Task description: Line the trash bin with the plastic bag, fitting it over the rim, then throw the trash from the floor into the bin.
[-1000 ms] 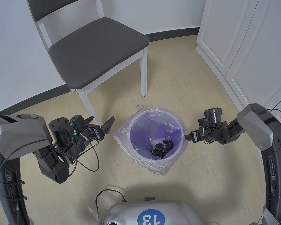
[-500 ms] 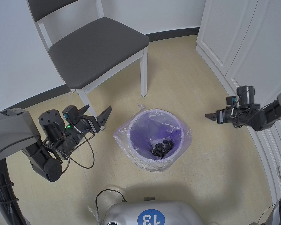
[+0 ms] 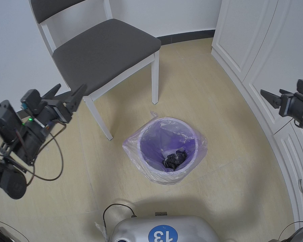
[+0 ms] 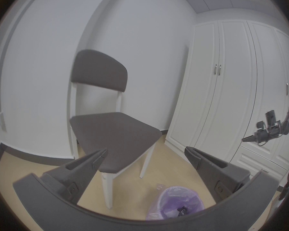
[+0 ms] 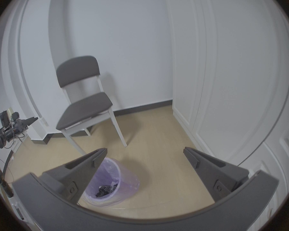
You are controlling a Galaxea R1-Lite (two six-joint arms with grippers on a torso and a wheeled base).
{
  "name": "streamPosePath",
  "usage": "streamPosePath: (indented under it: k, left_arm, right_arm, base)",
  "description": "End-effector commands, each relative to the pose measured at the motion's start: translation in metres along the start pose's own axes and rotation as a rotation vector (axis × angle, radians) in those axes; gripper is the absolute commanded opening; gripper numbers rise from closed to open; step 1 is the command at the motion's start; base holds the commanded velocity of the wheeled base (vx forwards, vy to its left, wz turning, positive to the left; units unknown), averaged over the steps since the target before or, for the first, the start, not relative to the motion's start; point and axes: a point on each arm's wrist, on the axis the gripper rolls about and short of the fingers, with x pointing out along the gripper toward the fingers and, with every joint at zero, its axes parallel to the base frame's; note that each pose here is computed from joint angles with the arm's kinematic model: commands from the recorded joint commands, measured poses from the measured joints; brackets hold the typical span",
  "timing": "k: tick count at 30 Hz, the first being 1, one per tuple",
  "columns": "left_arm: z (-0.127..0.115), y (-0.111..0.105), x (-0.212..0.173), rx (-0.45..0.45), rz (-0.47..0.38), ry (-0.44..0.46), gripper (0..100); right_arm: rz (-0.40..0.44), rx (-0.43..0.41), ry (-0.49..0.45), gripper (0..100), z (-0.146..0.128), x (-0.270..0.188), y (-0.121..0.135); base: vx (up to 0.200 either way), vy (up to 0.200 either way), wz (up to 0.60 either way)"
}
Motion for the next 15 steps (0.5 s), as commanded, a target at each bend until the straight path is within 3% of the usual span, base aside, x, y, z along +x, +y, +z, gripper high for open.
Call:
streamPosePath:
  k: [1,2,4,8,10,15]
  left_arm:
    - [0.076,-0.017,-0.160,0.081,0.121,-0.135,100]
    - [0.076,-0.017,-0.160,0.081,0.121,-0.135,100]
    - [0.072,-0.026,-0.202,0.078,0.123,-0.101,100]
    - [0.063,-0.034,-0.241,0.081,0.163,-0.060,100]
    - [0.055,-0.038,-0.255,0.089,0.221,-0.044,100]
    - [0.033,-0.046,-0.285,0.097,0.215,-0.041,100]
  right_arm:
    - [-0.019,-0.009,-0.338,100,-0.036,-0.186,0.023]
    - [-0.019,-0.009,-0.338,100,-0.036,-0.186,0.023]
    - [0.002,0.049,-0.357,100,-0.060,-0.211,0.028]
    - [0.074,0.057,-0.352,100,-0.086,-0.232,0.034]
    - [0.084,0.064,-0.327,100,-0.097,-0.240,0.036]
    - [0.104,0.066,-0.258,100,-0.118,-0.243,0.036]
  base:
    - [0.000,0.000,0.00]
    - [0.000,0.000,0.00]
    - [0.000,0.000,0.00]
    - [0.000,0.000,0.00]
    - [0.000,0.000,0.00]
    - [0.000,0.000,0.00]
